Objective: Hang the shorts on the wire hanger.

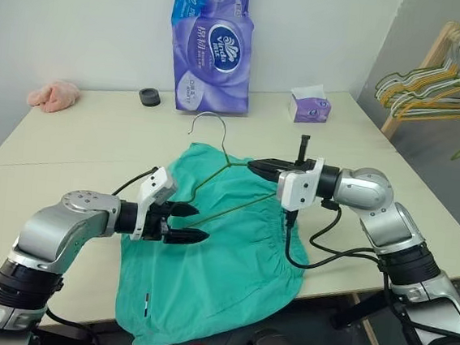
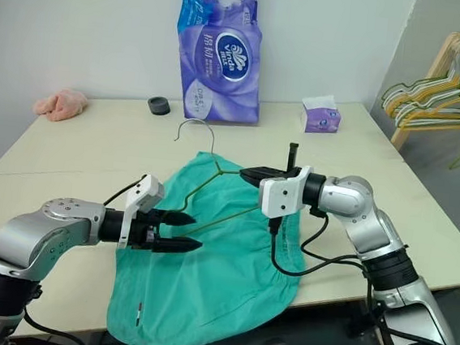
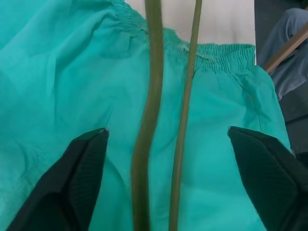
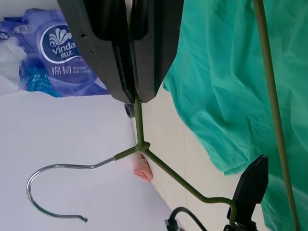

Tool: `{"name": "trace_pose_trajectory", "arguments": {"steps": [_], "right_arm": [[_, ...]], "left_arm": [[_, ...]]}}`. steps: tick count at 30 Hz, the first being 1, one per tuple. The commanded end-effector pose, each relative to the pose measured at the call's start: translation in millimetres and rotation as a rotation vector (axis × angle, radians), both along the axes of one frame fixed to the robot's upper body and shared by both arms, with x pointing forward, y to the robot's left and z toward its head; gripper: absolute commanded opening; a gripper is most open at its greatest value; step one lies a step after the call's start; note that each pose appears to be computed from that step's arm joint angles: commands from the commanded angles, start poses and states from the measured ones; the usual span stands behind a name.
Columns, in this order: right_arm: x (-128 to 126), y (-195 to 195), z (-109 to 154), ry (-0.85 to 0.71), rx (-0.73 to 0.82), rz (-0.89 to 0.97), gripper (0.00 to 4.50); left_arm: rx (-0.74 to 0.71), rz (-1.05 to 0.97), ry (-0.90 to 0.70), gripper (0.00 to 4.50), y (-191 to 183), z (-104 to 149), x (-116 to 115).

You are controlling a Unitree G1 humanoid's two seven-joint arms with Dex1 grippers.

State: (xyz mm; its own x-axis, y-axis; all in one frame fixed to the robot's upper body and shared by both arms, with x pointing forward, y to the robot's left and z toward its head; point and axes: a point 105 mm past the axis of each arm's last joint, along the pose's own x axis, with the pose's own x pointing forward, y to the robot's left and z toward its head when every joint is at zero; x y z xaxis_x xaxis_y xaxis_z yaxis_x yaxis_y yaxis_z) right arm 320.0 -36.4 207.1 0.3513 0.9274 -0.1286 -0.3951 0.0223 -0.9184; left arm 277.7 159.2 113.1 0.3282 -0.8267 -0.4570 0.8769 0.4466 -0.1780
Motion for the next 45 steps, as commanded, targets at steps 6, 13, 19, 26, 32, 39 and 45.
{"name": "trace_pose_trajectory", "arguments": {"steps": [6,13,19,26,32,39,45], "right_arm": [[-6.4,3.1,23.6,-0.027,0.062,0.026,0.0],[-13.0,1.2,4.5,-0.008,-0.055,0.053,0.0],[-16.3,-7.5,-1.0,0.039,-0.107,0.054,1.42],[-5.6,-52.8,5.8,0.398,-0.071,-0.131,3.83],[-17.1,-65.6,-10.7,0.628,-0.19,-0.192,4.48],[-35.4,-55.0,-49.8,0.817,-0.348,-0.188,4.48],[-26.8,-44.3,-63.2,0.832,-0.379,-0.205,4.48]], "left_arm": [[0.009,-0.044,-0.031,1.22,-4.1,-0.3,-6.1],[0.01,-0.045,-0.035,0.02,-3.8,-1.4,-7.3],[0.03,-0.05,-0.035,0.0,-2.5,-4.0,-10.1],[0.135,-0.113,-0.079,0.0,2.3,-7.5,-16.5],[0.233,-0.193,-0.139,0.0,4.5,-6.6,-18.1],[0.269,-0.241,-0.193,0.0,-2.2,2.4,-15.1],[0.319,-0.266,-0.209,0.0,-0.9,2.3,-17.4]]}}
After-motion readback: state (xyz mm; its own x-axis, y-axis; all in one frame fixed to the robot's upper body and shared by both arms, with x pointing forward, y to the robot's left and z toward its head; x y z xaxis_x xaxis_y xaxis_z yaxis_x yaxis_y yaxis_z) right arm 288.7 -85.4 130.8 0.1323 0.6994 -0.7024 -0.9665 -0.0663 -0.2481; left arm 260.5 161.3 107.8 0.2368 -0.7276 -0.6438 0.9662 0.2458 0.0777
